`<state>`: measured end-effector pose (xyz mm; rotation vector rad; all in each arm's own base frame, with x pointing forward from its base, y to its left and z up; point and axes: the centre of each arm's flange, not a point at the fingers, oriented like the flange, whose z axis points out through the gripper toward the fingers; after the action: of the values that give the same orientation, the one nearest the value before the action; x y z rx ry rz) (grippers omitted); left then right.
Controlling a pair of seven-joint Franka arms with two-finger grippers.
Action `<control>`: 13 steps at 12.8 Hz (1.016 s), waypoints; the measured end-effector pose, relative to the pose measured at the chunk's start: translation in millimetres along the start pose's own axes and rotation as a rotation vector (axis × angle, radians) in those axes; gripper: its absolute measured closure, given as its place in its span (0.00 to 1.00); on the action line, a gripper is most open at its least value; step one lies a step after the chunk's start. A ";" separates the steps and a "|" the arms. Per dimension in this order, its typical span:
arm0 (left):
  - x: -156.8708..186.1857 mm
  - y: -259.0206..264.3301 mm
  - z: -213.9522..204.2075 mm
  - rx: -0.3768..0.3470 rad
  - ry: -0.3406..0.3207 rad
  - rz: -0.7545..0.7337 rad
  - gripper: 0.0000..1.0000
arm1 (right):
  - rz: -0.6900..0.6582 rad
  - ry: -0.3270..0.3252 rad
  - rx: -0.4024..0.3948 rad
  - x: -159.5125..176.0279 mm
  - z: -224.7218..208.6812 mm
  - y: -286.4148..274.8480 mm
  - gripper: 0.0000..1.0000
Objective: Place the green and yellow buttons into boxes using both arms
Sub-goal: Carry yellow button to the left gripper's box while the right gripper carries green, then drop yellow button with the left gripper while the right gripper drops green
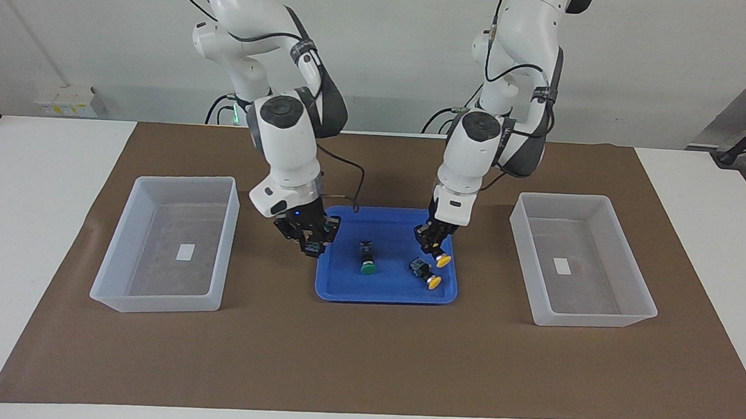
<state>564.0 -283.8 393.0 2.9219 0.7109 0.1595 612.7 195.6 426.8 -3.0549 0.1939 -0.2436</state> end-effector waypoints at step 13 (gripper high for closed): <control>98.2 -113.0 -108.7 0.088 -0.209 0.422 0.67 | -0.271 -0.029 -0.069 19.9 40.8 265.2 0.59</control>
<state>585.5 -127.9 490.2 3.0691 0.0674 -0.1405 607.0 -67.0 368.3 -3.1446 -0.2197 -0.2112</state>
